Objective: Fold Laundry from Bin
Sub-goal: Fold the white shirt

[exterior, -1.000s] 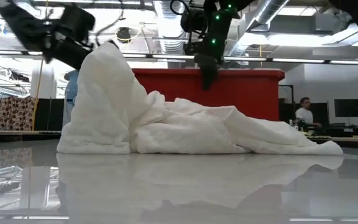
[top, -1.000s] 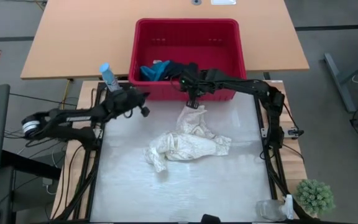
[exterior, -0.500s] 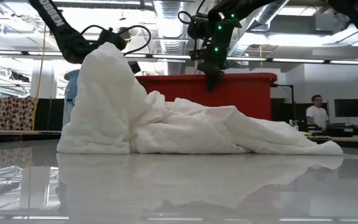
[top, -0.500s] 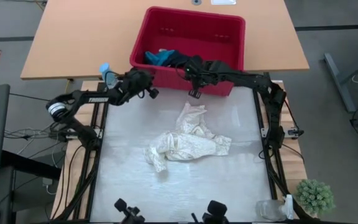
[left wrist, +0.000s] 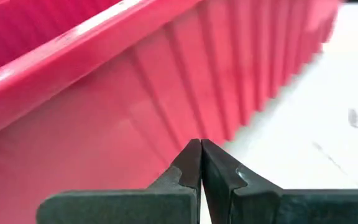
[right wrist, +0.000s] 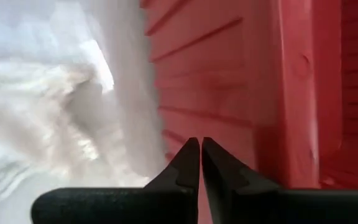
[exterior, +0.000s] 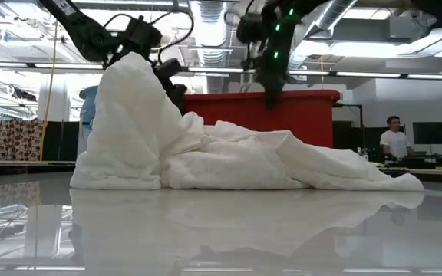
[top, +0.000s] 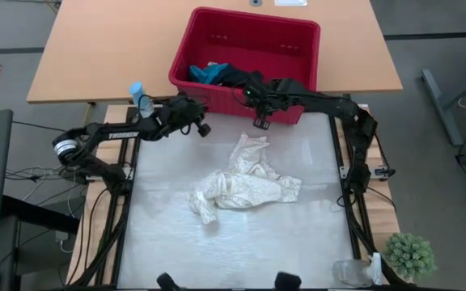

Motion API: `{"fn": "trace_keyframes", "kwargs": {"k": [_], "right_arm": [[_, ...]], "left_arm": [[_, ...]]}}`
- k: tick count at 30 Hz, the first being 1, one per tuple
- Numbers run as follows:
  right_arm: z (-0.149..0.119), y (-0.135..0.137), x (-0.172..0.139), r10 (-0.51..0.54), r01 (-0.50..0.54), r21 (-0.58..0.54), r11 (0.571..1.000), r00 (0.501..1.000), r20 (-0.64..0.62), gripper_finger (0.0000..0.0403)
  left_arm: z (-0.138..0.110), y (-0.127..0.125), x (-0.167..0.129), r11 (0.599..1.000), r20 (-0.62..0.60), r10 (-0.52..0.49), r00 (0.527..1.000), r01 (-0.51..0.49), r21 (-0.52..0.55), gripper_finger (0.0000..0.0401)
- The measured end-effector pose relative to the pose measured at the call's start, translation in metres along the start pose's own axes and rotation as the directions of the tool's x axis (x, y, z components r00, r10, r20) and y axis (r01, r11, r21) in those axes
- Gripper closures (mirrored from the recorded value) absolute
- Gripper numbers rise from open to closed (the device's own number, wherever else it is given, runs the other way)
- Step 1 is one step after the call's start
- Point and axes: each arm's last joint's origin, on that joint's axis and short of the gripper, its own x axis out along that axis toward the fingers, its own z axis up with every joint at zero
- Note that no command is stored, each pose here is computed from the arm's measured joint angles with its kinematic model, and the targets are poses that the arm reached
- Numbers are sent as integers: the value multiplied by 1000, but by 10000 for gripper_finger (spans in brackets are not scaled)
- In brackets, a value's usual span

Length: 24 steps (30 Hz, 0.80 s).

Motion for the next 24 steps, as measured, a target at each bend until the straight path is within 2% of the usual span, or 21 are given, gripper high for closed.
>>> {"fn": "trace_keyframes", "kwargs": {"k": [2,5,9,11,14,17,19,22,24], "right_arm": [[-5,6,-22,26,-26,-6,1000,999,20,360],[-18,18,-55,158,-158,5,987,987,39,360],[-35,38,-95,405,-408,50,912,913,59,360],[-41,54,-110,464,-468,59,882,883,70,359],[-49,86,-125,502,-503,-1,864,863,52,351],[-59,121,-134,493,-492,-47,869,870,20,336],[-67,145,-137,464,-463,-71,883,886,-3,326],[-80,184,-138,426,-424,-113,898,905,-9,313],[-89,207,-138,402,-394,-136,909,915,31,307]], "left_arm": [[7,-5,-13,996,11,-74,997,73,45,401],[17,-15,-35,971,18,-223,975,221,96,392],[23,-31,-66,893,1,-430,903,425,148,353],[25,-41,-80,848,-19,-508,861,504,163,325],[23,-60,-99,785,-80,-588,805,592,183,278],[21,-81,-116,748,-140,-618,774,633,201,230],[19,-96,-126,735,-181,-609,772,635,237,204],[14,-118,-146,733,-229,-548,804,594,332,177],[12,-131,-160,734,-232,-492,839,543,409,168]]}}
